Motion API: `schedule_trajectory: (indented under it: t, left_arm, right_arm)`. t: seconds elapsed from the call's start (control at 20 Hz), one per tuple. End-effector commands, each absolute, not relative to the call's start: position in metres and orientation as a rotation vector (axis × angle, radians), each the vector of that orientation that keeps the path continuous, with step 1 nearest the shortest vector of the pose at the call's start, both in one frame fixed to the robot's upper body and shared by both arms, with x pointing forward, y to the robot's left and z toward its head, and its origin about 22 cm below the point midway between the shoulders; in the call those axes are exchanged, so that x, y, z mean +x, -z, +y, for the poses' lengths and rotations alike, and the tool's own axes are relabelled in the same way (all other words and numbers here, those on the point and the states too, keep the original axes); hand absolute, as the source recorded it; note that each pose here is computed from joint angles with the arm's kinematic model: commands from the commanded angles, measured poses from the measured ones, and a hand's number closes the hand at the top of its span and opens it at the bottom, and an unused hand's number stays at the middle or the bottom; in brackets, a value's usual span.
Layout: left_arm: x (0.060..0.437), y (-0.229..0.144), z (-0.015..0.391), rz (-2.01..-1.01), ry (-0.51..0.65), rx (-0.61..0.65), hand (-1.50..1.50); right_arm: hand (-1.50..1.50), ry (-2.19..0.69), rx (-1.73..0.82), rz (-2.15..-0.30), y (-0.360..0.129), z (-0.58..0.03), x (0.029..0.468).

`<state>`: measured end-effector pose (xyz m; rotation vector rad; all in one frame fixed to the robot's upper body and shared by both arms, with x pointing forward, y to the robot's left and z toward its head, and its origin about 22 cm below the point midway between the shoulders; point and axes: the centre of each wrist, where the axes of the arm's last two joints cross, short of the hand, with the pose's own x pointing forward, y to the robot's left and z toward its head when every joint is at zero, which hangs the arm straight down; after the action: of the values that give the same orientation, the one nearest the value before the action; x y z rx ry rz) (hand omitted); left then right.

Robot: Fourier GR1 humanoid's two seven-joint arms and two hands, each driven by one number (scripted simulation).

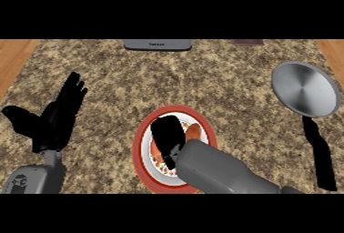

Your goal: Pick the squash from the plate and place it in the pan

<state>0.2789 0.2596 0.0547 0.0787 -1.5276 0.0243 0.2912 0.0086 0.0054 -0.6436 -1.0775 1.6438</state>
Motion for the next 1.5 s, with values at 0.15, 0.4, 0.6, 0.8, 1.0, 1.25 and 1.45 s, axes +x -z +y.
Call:
schedule_trajectory:
  t: [0.15,0.4,0.6,0.8,1.0,1.25,1.45]
  left_arm:
    - [0.275,-0.068,0.279,-1.516,-0.023,0.082,0.00]
    - [0.278,-0.060,0.268,-1.521,-0.039,0.118,0.00]
    - [0.271,-0.049,0.273,-1.518,-0.038,0.113,0.00]
    - [0.268,-0.064,0.287,-1.500,-0.041,0.102,0.00]
    - [0.271,-0.051,0.281,-1.481,-0.054,0.109,0.00]
    - [0.281,-0.058,0.271,-1.507,-0.070,0.113,0.00]
    - [0.283,-0.044,0.272,-1.512,-0.059,0.095,0.00]
  right_arm:
    - [1.50,-1.582,-0.623,-1.158,-0.014,0.013,0.295]
    - [1.50,-1.211,-0.837,-1.025,-0.023,-0.059,0.357]
    - [1.50,-1.018,-1.048,-0.974,-0.062,-0.107,0.399]
    - [1.50,-0.983,-1.299,-1.105,-0.099,-0.105,0.401]
    - [1.50,-0.889,-1.439,-1.230,-0.160,-0.101,0.405]
    - [1.50,-0.852,-1.455,-1.220,-0.202,-0.109,0.386]
    - [1.50,-0.730,-1.473,-1.186,-0.184,-0.138,0.389]
